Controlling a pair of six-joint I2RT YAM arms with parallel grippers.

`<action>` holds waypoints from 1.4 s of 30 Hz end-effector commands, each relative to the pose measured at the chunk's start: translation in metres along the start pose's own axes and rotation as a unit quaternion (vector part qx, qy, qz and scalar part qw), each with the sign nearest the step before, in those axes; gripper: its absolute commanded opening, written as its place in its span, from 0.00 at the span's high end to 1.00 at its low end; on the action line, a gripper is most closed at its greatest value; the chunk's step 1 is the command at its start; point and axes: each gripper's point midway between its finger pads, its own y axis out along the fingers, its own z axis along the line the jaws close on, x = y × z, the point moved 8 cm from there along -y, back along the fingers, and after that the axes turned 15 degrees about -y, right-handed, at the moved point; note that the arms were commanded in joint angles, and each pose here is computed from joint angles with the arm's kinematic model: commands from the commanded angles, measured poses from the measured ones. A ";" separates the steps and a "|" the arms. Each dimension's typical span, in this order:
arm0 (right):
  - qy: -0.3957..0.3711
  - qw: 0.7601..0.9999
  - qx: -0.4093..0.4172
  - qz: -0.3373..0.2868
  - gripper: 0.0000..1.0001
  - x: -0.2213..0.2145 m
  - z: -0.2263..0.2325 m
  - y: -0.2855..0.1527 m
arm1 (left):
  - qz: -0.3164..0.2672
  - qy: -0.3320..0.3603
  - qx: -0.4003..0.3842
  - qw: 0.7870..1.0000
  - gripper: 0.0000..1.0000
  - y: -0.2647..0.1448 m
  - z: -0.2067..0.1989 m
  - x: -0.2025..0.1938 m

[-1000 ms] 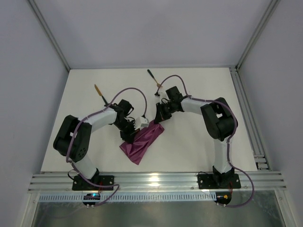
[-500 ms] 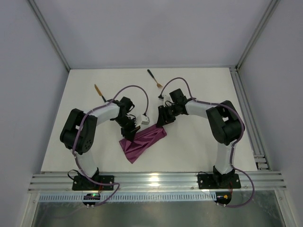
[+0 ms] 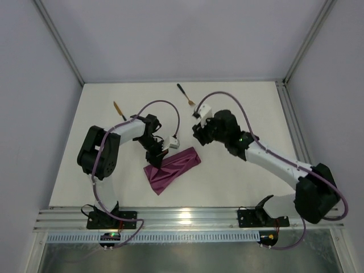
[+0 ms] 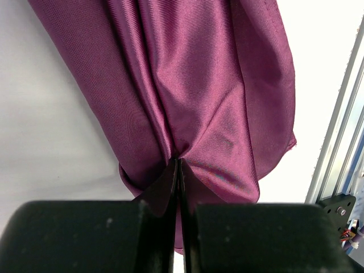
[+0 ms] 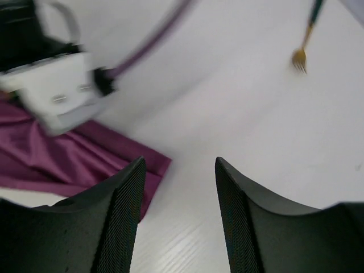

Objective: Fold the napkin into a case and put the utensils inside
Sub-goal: Fold the 2/3-rectangle-folded napkin at the center of the board.

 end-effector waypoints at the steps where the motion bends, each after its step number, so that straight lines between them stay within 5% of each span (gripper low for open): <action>1: -0.270 0.958 0.008 -0.095 0.44 0.014 0.053 -0.015 | -0.013 0.018 0.002 1.000 1.00 -0.007 0.001 0.007; 6: -0.488 0.846 0.133 -0.168 0.44 0.001 0.114 -0.023 | -0.014 0.016 0.008 1.000 1.00 -0.009 0.002 0.009; 15: -0.564 0.781 0.229 -0.141 0.43 -0.009 0.173 0.021 | -0.019 0.008 0.012 1.000 1.00 -0.010 0.000 0.008; 29: -0.602 0.758 0.231 -0.099 0.44 -0.026 0.184 0.054 | -0.022 0.011 0.007 1.000 1.00 -0.011 0.000 0.011; 42: -0.508 0.812 0.241 -0.156 0.58 -0.008 0.189 0.067 | -0.018 0.011 0.006 1.000 1.00 -0.011 0.001 0.011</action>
